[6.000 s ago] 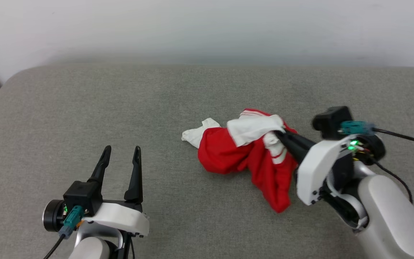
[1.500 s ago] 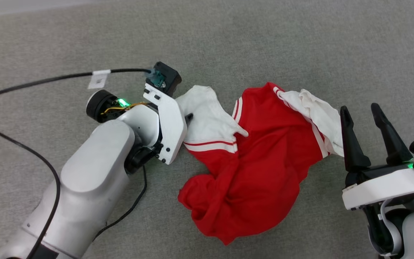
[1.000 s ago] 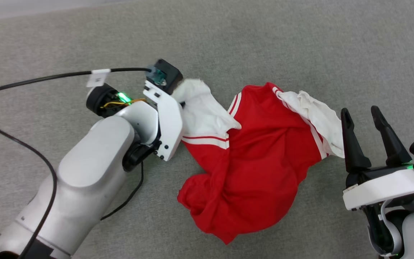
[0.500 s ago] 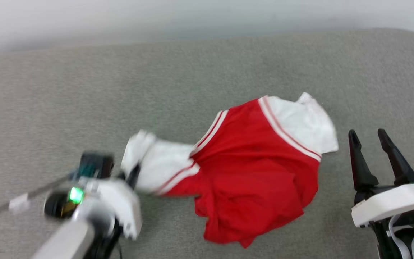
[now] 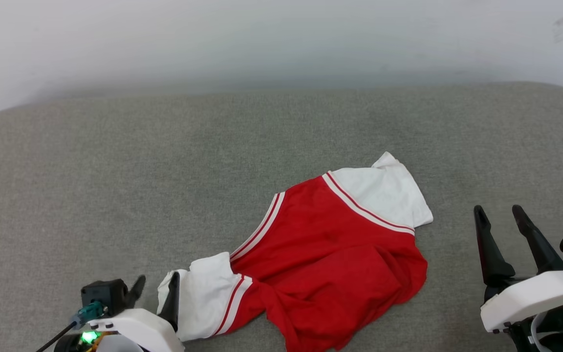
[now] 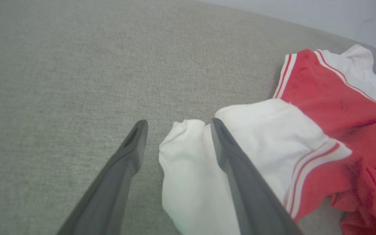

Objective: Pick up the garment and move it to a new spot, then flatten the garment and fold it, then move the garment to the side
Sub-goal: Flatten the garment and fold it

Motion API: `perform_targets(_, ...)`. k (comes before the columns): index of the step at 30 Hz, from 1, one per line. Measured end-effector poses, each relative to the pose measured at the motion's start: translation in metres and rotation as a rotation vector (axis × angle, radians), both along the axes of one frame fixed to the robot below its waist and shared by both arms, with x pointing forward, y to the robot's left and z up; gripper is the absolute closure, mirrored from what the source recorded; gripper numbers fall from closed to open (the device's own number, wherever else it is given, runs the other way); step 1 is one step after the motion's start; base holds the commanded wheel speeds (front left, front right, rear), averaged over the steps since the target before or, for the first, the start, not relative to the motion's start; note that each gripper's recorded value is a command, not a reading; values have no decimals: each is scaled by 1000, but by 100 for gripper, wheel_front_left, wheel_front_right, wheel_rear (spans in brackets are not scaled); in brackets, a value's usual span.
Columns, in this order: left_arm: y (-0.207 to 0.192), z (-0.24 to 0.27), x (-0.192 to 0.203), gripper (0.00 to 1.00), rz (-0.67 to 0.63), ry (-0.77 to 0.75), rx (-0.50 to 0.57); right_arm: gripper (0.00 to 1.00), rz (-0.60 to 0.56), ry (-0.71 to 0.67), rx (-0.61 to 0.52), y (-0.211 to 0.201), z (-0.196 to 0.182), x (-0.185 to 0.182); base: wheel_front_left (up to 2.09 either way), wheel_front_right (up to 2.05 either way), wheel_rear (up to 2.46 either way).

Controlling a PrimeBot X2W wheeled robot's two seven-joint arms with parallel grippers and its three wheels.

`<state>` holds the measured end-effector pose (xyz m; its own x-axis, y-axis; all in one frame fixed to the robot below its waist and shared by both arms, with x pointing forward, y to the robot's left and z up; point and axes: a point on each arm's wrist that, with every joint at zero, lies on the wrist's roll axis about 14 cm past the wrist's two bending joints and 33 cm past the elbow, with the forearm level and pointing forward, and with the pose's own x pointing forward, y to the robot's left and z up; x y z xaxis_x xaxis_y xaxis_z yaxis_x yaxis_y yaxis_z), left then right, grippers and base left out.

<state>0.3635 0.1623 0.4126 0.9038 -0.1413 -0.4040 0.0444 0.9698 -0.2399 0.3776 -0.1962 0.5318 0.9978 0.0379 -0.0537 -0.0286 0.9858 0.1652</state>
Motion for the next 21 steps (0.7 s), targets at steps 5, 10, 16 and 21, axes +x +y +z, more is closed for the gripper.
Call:
perform_targets(5, 5, 44, 16, 0, 14, -203, 73, 0, -11, -10, -1, -4, 6, -10, 0, 0, 0)
perform_targets(10, 7, 62, 21, 0, -13, -235, 139, 0, -18, -15, 0, -7, 10, -13, 0, 0, 0)
perform_targets(16, 12, 40, 24, 0, -163, -3, 225, 0, -14, 10, 0, -6, 3, -9, 0, 0, 0)
perform_targets(21, 13, 7, 14, 0, -261, 253, 240, 0, -8, 33, 6, -3, -7, -1, 0, 0, 0)
